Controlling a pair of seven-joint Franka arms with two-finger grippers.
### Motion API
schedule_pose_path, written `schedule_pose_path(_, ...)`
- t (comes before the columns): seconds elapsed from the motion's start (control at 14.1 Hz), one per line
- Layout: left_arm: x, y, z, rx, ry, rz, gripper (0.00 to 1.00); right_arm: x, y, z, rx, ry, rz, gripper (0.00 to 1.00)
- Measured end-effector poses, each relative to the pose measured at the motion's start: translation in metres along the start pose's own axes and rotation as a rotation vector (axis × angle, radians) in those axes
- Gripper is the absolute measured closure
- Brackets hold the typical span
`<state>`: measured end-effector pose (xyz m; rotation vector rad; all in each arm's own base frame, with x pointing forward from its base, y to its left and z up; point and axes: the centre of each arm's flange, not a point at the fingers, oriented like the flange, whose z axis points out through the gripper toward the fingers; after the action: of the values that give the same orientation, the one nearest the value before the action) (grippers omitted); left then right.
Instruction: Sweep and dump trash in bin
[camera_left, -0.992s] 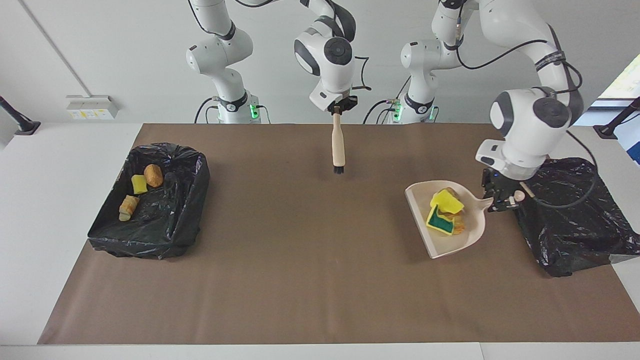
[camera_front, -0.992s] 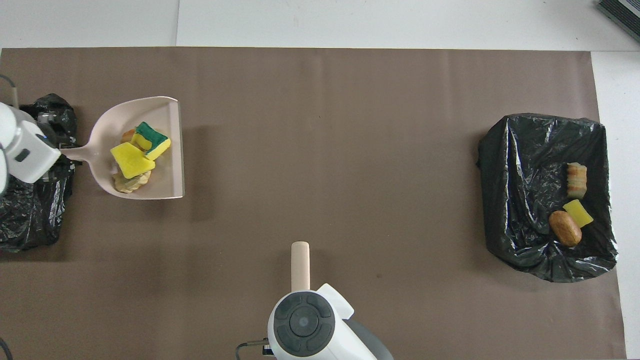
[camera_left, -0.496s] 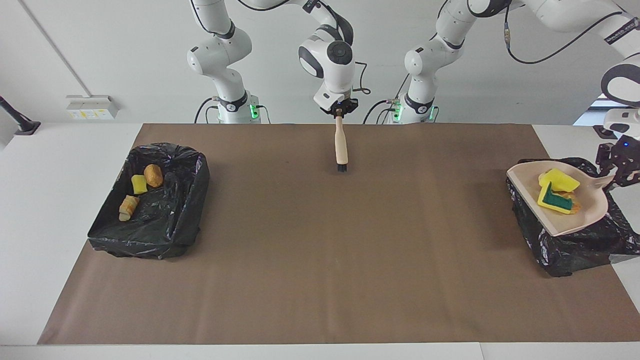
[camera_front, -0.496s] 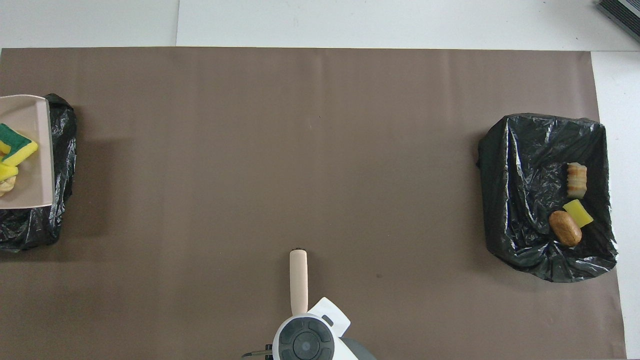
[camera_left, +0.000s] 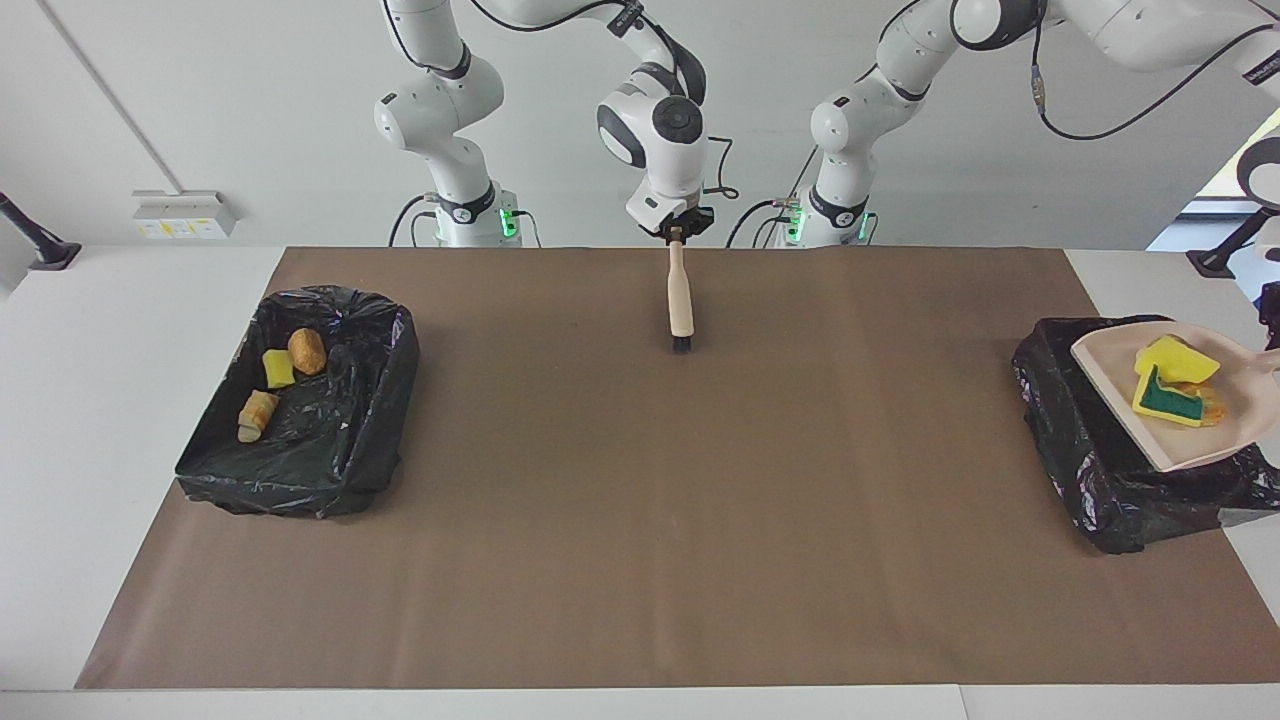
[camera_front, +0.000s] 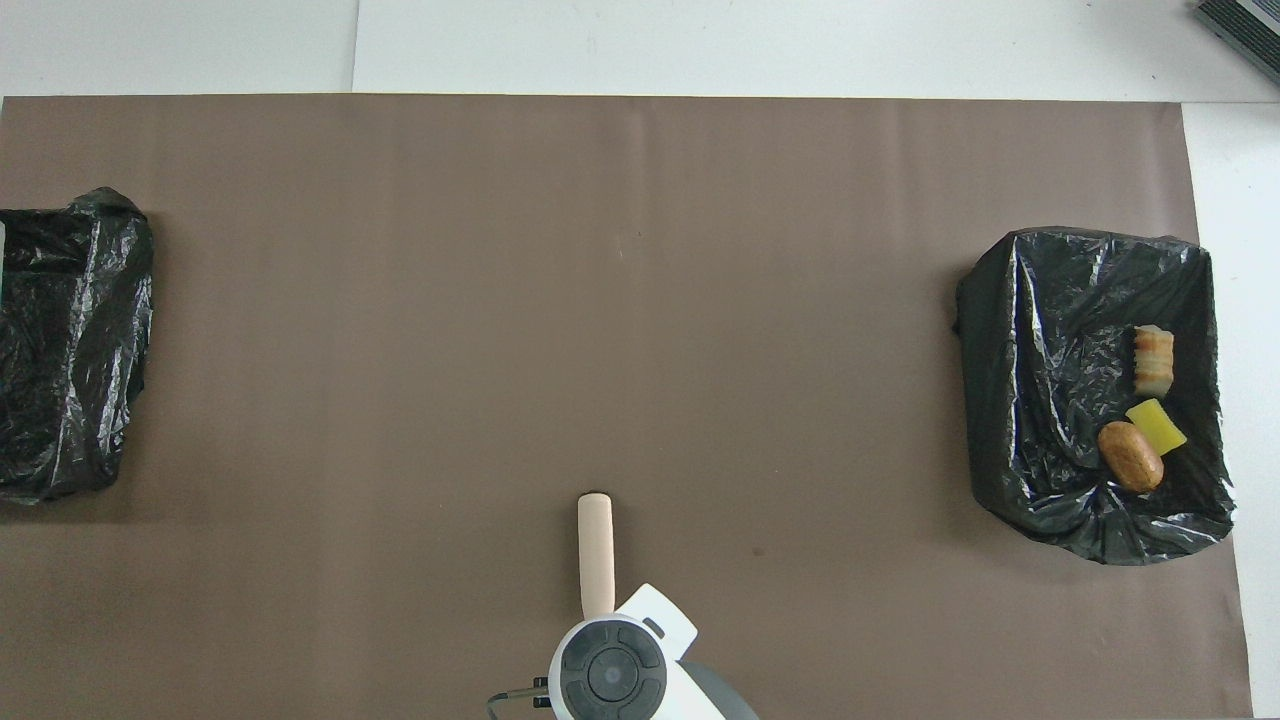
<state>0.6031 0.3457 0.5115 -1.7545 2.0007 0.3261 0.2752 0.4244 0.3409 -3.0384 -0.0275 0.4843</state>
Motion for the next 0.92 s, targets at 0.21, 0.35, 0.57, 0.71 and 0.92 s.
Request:
schedule_pose_path(0.21,0.012,-0.004,0.004,-0.055,-0.103,0.089,0.67,0.004,0.001,0.002,0.001,0.007,0.002,0.73)
schedule_pose_path(0.35,0.016,-0.005,0.004,-0.074,-0.155,0.094,0.67,0.009,0.003,0.001,0.006,0.012,0.011,0.73)
schedule_pose_path(0.57,0.022,-0.009,-0.001,-0.082,-0.229,0.079,0.67,0.013,0.006,0.001,0.008,0.013,0.018,0.73)
schedule_pose_path(0.71,0.029,-0.016,-0.006,-0.077,-0.280,0.065,0.67,0.017,0.008,0.000,0.010,0.014,0.012,0.66)
schedule_pose_path(0.92,0.028,-0.019,-0.014,-0.068,-0.364,0.036,0.67,0.028,0.010,-0.005,0.011,0.025,-0.027,0.34)
